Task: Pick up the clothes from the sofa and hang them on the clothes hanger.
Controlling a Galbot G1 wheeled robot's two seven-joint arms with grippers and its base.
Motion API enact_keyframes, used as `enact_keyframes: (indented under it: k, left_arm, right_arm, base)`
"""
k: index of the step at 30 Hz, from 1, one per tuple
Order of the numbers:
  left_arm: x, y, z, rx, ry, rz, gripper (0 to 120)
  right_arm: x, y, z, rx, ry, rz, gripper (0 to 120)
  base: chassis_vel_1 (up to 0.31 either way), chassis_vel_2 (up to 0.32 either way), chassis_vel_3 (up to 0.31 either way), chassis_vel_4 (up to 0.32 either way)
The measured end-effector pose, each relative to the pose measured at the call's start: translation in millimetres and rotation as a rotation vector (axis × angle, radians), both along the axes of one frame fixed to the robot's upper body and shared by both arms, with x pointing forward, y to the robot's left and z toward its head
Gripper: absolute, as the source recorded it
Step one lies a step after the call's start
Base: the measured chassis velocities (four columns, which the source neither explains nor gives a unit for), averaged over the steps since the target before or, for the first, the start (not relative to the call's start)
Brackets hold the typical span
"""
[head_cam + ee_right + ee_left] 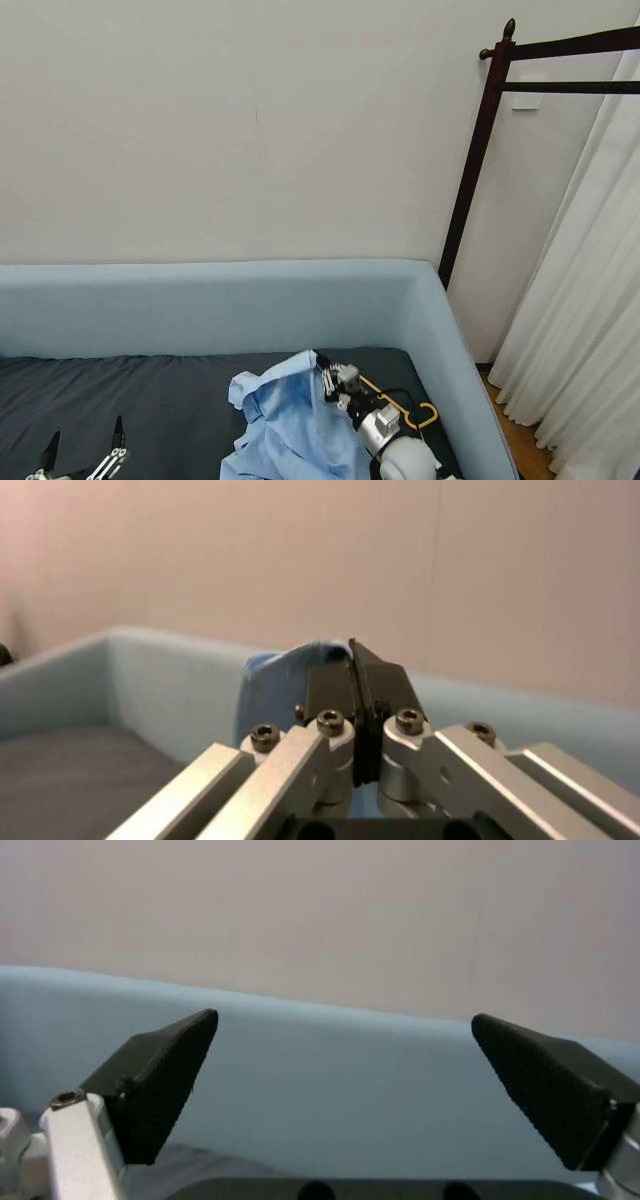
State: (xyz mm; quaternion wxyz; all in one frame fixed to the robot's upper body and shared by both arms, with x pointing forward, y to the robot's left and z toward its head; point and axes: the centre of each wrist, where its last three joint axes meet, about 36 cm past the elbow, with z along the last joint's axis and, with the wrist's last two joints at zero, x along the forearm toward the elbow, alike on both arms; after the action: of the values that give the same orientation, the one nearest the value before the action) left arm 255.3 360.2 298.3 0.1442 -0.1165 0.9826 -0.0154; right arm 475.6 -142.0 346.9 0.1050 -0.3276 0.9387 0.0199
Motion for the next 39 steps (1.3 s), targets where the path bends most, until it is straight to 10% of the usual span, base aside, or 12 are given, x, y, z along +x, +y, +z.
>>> enact_keyframes:
  k: [14, 39]
  left_arm:
    - [41.3, -60.4, -20.1, 0.006, -0.181, -0.408, 100]
    - [71.9, -96.3, -50.3, 0.168, -0.107, -0.492, 95]
  right_arm:
    - [2.9, 35.4, 180.6, 0.132, -0.216, 0.209, 0]
    - [20.4, 50.2, 249.0, 0.183, -0.305, 0.228, 0]
  base:
    - [0.0, 0.0, 0.0, 0.0]
    - [0.0, 0.0, 0.0, 0.0]
